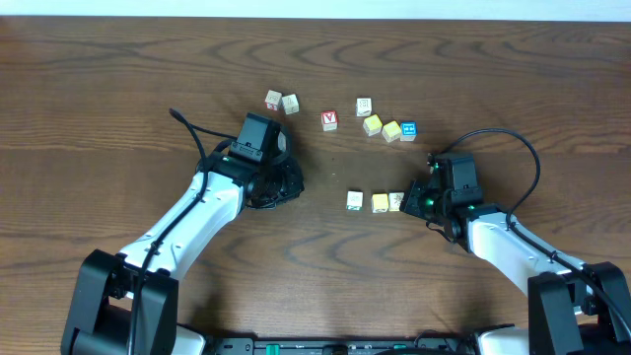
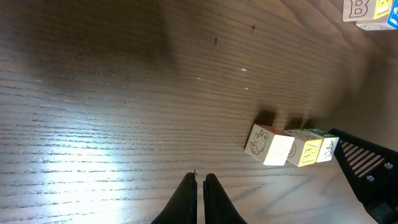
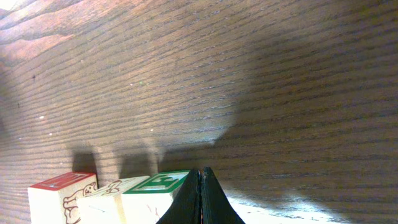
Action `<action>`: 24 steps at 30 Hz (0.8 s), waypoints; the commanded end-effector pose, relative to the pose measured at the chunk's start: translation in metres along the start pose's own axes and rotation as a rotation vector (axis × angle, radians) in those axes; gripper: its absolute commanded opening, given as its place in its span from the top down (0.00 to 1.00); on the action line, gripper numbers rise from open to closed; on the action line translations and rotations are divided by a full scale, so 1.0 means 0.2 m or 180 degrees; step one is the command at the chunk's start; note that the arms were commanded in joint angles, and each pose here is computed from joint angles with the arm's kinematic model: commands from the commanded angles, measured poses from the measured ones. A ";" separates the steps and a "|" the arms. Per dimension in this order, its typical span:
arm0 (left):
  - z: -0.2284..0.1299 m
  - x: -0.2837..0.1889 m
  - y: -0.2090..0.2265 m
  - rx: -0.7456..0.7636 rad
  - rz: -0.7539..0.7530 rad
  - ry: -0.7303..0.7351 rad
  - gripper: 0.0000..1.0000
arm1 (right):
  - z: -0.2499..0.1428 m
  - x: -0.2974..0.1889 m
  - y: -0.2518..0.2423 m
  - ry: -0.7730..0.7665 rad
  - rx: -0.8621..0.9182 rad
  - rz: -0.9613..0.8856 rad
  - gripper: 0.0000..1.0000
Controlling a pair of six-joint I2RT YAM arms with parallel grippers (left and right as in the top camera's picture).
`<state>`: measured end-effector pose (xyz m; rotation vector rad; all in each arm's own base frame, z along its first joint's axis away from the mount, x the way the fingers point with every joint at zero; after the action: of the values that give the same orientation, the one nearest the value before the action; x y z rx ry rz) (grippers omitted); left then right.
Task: Lift 3 blocks
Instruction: 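Move the right gripper to the green-bordered block at the row's right end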
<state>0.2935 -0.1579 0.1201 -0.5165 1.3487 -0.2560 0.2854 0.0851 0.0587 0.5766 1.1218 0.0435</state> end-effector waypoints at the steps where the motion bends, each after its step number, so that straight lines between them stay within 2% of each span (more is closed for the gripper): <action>1: -0.01 0.00 0.02 0.0044 0.0036 -0.0007 0.93 | -0.03 0.01 0.01 0.0077 -0.0044 0.0046 0.99; 24: -0.01 0.00 0.02 0.0043 0.0035 -0.0006 0.92 | -0.04 0.01 0.01 0.0148 0.0001 0.0089 0.99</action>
<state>0.2935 -0.1579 0.1201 -0.5162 1.3486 -0.2562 0.2835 0.0882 0.0589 0.5909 1.1381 0.0678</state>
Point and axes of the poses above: each gripper's point midway between its finger pads, its own x axis out along the fingers, its own y axis along the line the jaws close on, z = x × y, the point moved 6 cm from there along -x, back along the fingers, and after that the axes turned 4 degrees about x, right-handed, at the moved point
